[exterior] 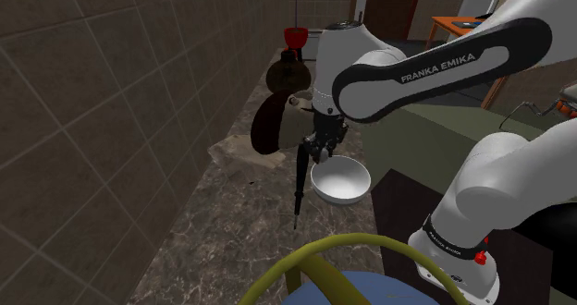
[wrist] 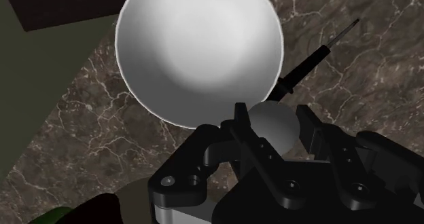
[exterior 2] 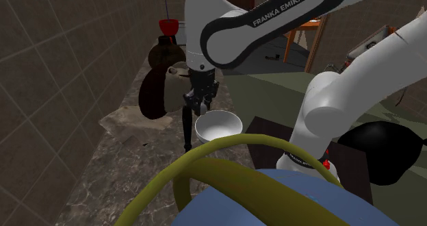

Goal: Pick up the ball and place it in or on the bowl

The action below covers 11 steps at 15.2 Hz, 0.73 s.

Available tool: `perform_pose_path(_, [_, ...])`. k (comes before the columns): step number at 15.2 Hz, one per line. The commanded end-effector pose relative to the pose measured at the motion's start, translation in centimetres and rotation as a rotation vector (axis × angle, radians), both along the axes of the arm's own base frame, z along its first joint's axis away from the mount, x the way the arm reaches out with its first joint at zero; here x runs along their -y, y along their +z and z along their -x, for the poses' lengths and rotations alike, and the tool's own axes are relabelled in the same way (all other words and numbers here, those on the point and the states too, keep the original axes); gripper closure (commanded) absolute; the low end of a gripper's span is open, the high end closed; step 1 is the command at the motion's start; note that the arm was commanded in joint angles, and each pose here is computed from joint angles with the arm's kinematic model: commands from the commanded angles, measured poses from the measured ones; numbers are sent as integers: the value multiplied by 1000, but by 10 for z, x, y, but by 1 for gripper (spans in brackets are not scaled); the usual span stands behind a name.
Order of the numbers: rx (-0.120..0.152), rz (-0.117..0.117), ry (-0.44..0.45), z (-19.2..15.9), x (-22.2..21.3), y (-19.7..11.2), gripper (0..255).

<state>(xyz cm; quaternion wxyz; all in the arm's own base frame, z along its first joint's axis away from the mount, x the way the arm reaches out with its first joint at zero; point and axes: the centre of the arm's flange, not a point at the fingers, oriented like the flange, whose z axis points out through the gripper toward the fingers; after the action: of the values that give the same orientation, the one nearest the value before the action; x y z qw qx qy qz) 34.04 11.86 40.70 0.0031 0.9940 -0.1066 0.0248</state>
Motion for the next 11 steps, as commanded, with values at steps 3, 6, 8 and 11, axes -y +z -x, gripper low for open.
perform_pose_path(3, [0, -1, 1, 29, 43, -3, 255])
perform_pose_path(6, [0, -1, 1, 39, 58, -8, 255])
perform_pose_path(8, [0, -1, 1, 39, 58, -18, 255])
perform_pose_path(11, [0, -1, 1, 39, 58, -34, 255])
